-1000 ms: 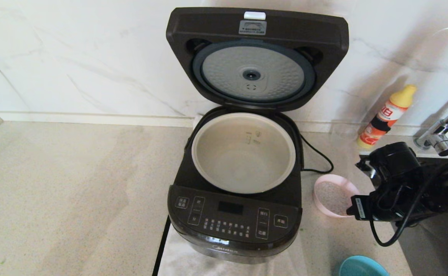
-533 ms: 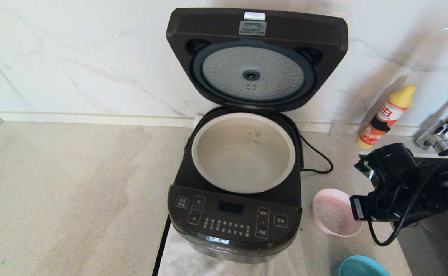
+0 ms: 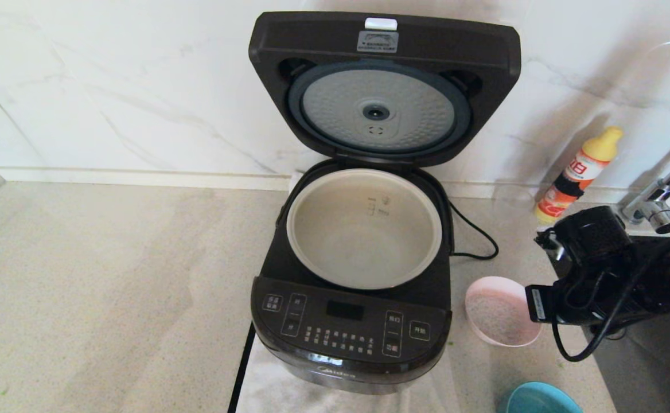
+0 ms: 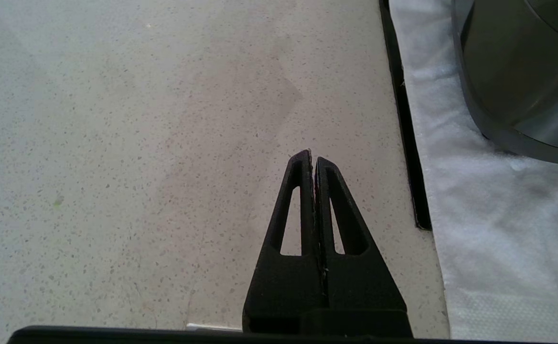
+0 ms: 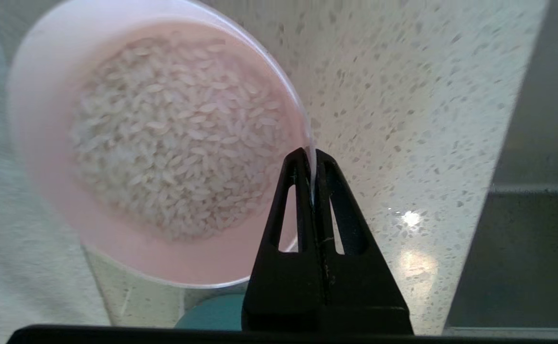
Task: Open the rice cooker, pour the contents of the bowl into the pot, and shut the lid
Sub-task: Pick up the bowl on the table, then pour the rice from the bowl into the rice cooker
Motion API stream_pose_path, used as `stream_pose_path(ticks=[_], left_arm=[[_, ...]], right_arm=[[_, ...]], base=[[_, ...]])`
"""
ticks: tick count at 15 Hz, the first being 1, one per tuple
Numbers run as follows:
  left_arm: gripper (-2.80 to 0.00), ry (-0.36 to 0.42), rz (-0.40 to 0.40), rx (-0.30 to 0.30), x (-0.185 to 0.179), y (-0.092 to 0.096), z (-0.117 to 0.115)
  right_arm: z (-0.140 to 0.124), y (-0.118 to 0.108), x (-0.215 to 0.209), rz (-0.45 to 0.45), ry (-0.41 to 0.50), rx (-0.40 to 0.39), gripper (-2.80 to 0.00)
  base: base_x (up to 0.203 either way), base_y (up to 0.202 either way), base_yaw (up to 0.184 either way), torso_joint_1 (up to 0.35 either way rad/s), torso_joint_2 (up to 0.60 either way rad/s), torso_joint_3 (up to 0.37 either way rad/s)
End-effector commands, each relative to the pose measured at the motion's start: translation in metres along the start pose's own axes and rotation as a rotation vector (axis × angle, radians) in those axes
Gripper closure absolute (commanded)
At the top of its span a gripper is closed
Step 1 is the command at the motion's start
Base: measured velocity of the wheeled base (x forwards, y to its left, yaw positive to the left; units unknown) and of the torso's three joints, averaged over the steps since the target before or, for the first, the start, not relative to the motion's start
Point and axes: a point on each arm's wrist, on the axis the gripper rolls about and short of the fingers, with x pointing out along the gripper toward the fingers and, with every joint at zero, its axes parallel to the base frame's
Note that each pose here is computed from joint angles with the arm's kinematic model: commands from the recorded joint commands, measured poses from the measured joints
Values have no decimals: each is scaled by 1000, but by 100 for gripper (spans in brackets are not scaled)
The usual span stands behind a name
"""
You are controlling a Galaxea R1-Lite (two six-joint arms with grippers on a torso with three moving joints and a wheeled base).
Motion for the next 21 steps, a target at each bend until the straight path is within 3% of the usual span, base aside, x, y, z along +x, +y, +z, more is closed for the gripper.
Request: stream_pose_path(ticks=[1, 5, 11, 21], left_arm=[[0, 3, 0, 0, 0, 0, 0], [0, 3, 0, 0, 0, 0, 0], [0, 3, 0, 0, 0, 0, 0], [0, 3, 0, 0, 0, 0, 0]], right_arm=[[8, 0, -17, 12, -54, 4, 0], [19, 1, -46, 24, -60, -3, 0], [23, 4, -55, 50, -69, 15, 0], [43, 29, -156, 200, -124, -36, 0]], base=[[0, 0, 0, 0, 0, 0], [0, 0, 0, 0, 0, 0], [0, 0, 0, 0, 0, 0], [0, 0, 0, 0, 0, 0]])
